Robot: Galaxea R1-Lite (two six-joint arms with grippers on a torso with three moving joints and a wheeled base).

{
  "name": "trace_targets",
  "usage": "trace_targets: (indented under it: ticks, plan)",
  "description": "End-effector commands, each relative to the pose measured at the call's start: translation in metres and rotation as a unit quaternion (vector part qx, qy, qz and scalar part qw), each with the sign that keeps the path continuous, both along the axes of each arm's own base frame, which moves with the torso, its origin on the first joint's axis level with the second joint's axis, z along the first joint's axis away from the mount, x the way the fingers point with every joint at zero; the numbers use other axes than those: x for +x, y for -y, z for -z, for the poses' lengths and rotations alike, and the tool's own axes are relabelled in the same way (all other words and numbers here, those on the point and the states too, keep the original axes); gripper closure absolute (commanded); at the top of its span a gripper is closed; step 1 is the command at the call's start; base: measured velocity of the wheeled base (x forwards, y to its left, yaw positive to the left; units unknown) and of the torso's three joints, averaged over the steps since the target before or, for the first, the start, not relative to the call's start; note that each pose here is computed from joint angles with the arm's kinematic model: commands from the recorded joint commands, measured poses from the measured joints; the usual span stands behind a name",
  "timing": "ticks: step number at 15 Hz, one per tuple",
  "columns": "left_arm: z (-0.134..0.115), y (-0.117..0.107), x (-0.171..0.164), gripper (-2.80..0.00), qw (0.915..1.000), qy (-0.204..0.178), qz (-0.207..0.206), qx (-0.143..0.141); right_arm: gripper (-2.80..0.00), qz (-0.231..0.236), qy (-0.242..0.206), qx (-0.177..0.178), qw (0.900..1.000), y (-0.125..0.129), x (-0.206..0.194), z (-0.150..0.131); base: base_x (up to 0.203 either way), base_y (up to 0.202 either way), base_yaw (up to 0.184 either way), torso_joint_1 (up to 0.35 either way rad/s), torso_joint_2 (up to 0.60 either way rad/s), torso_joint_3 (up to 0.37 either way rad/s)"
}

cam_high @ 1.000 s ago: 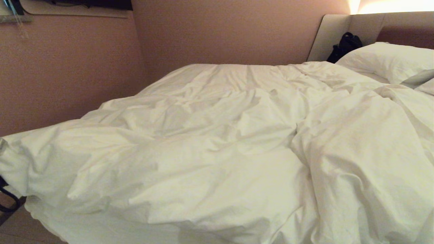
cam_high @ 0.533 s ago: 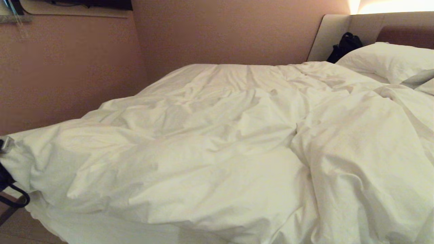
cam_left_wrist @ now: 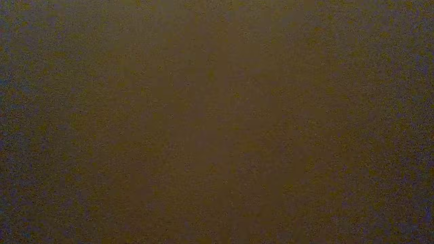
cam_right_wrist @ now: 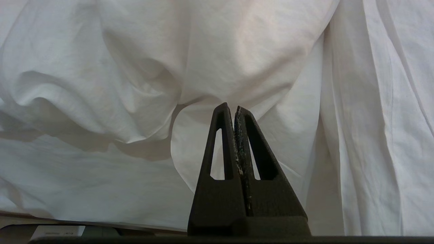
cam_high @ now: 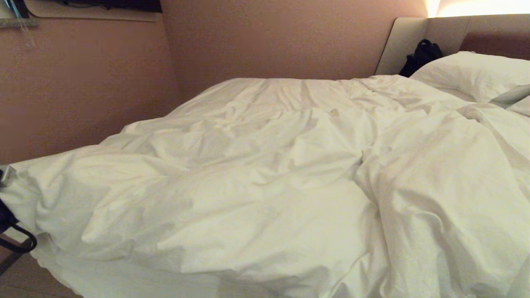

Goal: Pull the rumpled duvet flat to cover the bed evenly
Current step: Flatten the corners of the folded blanket

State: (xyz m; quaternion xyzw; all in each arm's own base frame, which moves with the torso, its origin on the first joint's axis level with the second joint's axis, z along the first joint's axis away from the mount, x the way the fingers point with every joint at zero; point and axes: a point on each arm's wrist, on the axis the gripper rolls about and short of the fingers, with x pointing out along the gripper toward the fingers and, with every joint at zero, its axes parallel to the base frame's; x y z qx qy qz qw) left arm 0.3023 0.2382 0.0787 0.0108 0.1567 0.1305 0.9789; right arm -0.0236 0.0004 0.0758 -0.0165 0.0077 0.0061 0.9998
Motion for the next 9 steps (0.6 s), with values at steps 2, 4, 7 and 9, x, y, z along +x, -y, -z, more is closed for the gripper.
trace_targets:
  ticks: [2, 4, 7, 9]
  plan:
    - [-0.007, 0.0, -0.002, 0.0, 1.0, 0.009, -0.001, 0.004, 0.0, 0.0, 0.0, 0.0, 1.0, 0.0, 0.0, 0.0, 0.0, 0.0, 0.0, 0.0, 0.0, 0.0]
    - [-0.011, 0.0, -0.004, 0.0, 0.9999, 0.012, -0.004, 0.007, 0.0, 0.0, 0.0, 0.0, 1.0, 0.0, 0.0, 0.0, 0.0, 0.0, 0.0, 0.0, 0.0, 0.0]
    - [-0.024, -0.006, -0.018, 0.0, 0.9997, 0.011, -0.021, 0.006, 0.0, 0.0, 0.0, 0.0, 1.0, 0.0, 0.0, 0.0, 0.0, 0.0, 0.0, 0.0, 0.0, 0.0]
    - [-0.041, -0.008, -0.032, 0.0, 0.9995, 0.011, -0.029, 0.001, 0.0, 0.0, 0.0, 0.0, 1.0, 0.0, 0.0, 0.0, 0.0, 0.0, 0.0, 0.0, 0.0, 0.0]
